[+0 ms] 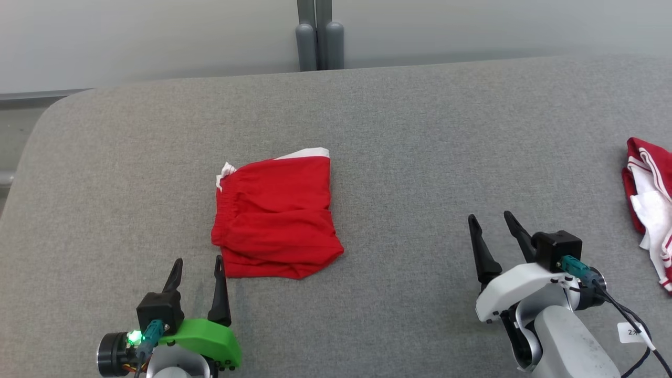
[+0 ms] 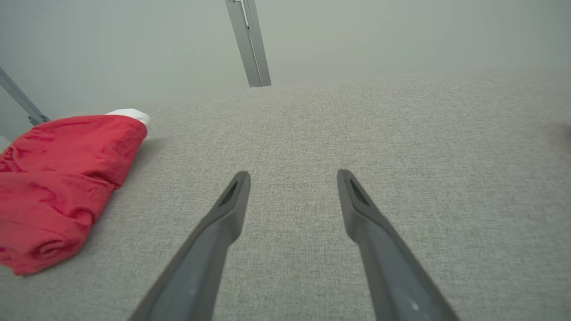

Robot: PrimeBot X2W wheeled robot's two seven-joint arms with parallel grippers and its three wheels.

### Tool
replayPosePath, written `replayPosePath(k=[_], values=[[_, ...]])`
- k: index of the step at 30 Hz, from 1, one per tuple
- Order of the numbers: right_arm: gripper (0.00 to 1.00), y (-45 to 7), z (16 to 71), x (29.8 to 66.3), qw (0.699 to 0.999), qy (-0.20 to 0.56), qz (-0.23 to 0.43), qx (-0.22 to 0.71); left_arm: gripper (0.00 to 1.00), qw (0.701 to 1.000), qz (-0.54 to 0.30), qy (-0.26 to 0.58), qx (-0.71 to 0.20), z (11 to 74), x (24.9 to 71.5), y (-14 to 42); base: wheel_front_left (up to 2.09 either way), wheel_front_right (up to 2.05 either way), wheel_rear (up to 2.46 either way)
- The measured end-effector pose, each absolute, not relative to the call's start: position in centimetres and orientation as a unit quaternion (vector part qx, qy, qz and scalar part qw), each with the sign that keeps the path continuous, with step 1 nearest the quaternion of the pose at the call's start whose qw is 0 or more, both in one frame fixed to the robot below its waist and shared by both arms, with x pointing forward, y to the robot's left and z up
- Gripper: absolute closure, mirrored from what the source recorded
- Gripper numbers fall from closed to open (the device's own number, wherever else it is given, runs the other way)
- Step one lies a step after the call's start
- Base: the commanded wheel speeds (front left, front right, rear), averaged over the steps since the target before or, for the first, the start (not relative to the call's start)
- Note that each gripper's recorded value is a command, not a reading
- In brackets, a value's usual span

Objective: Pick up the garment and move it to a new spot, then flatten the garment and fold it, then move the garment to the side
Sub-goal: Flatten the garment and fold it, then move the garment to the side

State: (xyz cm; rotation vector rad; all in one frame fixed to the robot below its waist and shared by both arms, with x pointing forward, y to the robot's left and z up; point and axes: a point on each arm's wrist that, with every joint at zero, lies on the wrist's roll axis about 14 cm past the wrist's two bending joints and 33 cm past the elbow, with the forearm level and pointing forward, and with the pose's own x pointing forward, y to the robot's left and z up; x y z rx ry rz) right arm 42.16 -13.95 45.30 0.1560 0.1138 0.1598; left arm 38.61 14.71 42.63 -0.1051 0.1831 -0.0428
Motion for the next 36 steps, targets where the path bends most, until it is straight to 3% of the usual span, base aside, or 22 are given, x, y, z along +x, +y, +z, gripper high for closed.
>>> replayPosePath(k=[21,36], values=[[0.0,-13.7,45.8,40.1,0.991,0.05,0.081,0.097,0.0,0.995,-0.013,0.083,-0.054,43.2,37.5,15.4,0.0,0.0,0.0],[0.0,-6.2,43.9,42.8,0.974,0.088,0.177,0.109,0.0,0.993,0.036,0.091,-0.067,42.7,36.0,18.1,0.0,0.0,0.0]])
